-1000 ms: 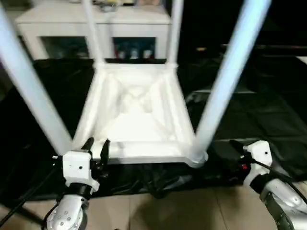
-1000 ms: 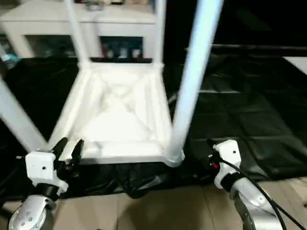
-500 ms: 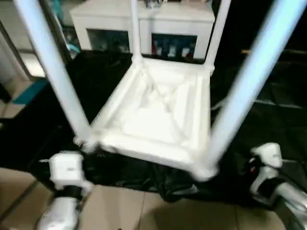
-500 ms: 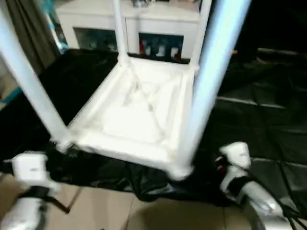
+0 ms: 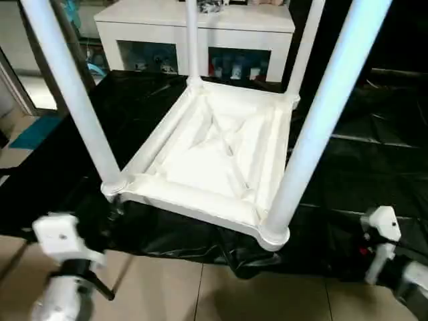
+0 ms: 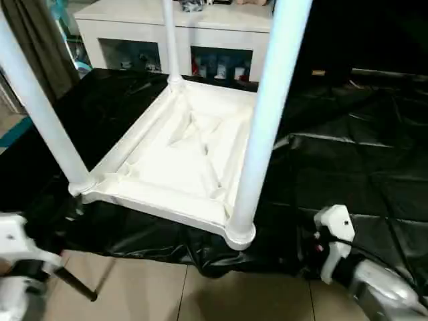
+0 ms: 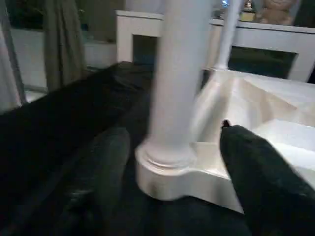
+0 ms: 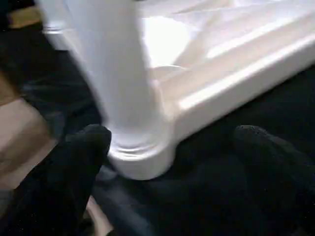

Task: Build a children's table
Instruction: Rotate leg to tighten

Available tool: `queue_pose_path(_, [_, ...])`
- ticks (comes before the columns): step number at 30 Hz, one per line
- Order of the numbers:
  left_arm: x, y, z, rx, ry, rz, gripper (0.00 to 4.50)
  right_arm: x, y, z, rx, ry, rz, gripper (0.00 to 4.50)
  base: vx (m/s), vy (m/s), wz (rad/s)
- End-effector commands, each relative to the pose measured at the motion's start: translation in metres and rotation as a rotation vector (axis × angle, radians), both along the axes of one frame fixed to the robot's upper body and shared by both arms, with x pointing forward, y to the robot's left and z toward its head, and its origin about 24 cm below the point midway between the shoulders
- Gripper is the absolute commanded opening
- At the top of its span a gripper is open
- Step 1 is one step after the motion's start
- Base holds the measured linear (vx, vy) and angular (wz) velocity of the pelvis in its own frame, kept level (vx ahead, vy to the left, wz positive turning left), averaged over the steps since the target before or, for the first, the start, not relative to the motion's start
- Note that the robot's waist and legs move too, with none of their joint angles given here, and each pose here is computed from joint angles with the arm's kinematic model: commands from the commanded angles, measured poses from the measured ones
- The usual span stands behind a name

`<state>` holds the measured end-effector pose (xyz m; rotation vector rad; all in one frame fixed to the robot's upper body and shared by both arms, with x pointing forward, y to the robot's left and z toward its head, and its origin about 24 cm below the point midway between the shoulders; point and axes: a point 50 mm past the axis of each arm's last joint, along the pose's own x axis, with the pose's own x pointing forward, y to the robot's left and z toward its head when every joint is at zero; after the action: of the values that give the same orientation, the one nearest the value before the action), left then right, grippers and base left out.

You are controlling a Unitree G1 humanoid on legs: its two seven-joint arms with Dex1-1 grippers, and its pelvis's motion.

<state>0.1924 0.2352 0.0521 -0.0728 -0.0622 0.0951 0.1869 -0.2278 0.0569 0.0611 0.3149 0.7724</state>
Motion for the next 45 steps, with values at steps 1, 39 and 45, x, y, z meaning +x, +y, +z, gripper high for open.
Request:
queue_pose_path(1, [0.002, 0.003, -0.001, -0.008, 0.009, -0.008, 3.55, -0.001, 0.004, 0.005, 0.018, -0.003, 0.047, 4.5, 0.0, 0.0, 0.0])
queue_pose_path(39, [0.109, -0.045, -0.014, -0.106, 0.101, -0.282, 4.43, 0.05, -0.019, -0.02, -0.101, -0.19, -0.534, 4.5, 0.0, 0.0, 0.0])
queue_pose_path(45, [0.109, -0.05, -0.013, -0.209, 0.081, -0.183, 4.43, 0.025, -0.026, -0.011, -0.067, -0.195, -0.389, 4.5, 0.0, 0.0, 0.0])
